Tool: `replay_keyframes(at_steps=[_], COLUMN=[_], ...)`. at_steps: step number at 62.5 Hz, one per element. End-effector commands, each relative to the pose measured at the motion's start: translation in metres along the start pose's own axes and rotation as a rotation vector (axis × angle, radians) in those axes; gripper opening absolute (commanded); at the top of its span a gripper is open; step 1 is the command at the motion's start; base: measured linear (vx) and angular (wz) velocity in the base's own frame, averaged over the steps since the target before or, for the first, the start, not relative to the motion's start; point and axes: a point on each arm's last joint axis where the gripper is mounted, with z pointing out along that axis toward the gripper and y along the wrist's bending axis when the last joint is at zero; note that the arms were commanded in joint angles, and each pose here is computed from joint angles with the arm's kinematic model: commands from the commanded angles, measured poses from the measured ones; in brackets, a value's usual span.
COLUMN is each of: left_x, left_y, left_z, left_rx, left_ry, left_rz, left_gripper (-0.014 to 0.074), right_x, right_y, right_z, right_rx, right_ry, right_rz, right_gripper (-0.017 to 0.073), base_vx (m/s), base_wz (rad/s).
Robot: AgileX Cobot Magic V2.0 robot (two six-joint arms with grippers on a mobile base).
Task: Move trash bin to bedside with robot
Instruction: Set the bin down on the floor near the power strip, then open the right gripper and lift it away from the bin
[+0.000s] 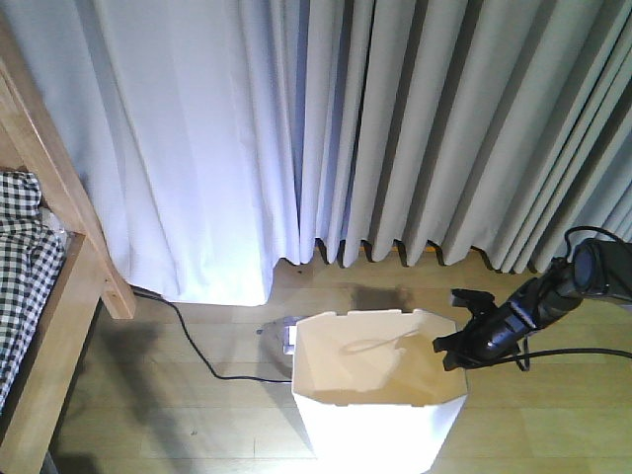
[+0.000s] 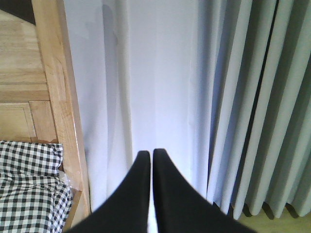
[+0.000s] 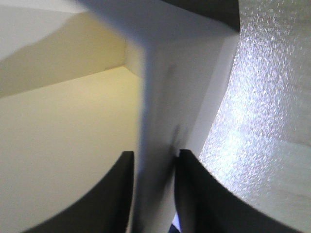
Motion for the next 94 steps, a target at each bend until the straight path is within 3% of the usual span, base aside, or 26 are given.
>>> replay_keyframes(at_steps=[1, 7, 20, 25, 36, 42, 50, 55, 63, 73, 94], left_x=[-0.002, -0.002, -0.002, -0.002, -0.002, -0.002, -0.002, -0.002, -0.002, -0.002, -0.002], left_y=[0.0, 0.0, 0.0, 0.0, 0.0, 0.0, 0.0, 0.0, 0.0, 0.0, 0.0], left_z=[0.0, 0.0, 0.0, 0.0, 0.0, 0.0, 0.0, 0.0, 0.0, 0.0, 0.0], left_rx=[0.005, 0.005, 0.005, 0.005, 0.005, 0.005, 0.005, 0.005, 0.005, 0.005, 0.005], left_ry=[-0.074, -0.074, -0.074, -0.074, -0.074, -0.074, -0.074, -0.074, -0.074, -0.074, -0.074], left_rz=[-0.014, -0.014, -0.014, -0.014, -0.014, -0.014, -0.014, -0.014, -0.014, -0.014, -0.014], left_gripper=[-0.0006, -0.0006, -0.0006, -0.0006, -0.0006, -0.0006, -0.0006, -0.0006, -0.0006, -0.0006, -0.0006], right_x=[-0.025, -0.026, -0.025, -0.026, -0.029, -0.029, -0.034, -0.038, -0.028, -0.01, 0.013], right_y=[0.011, 0.009, 0.006, 0.004, 0.0, -0.002, -0.009, -0.013, -0.014, -0.006, 0.043], right_z=[-0.025, -0.025, -0.026, -0.026, -0.026, -0.026, -0.032, -0.04, -0.06, -0.094, -0.21], right_rx=[0.002, 0.022, 0.055, 0.073, 0.116, 0.144, 0.195, 0.23, 0.376, 0.486, 0.497], right_ry=[-0.055, -0.067, -0.065, -0.075, -0.104, -0.109, -0.156, -0.202, -0.286, -0.332, -0.432], right_rz=[-0.035, -0.001, -0.034, -0.021, -0.027, -0.063, -0.033, 0.031, 0.042, 0.033, -0.009], right_gripper=[0.0304, 0.038, 0.0522, 0.0552, 0.0552, 0.0547, 0.0545, 0.0545, 0.0545, 0.0545, 0.0545], base_vx=[0.0, 0.0, 0.0, 0.0, 0.0, 0.0, 0.0, 0.0, 0.0, 0.0, 0.0], base_wz=[0.0, 0.0, 0.0, 0.0, 0.0, 0.0, 0.0, 0.0, 0.0, 0.0, 0.0])
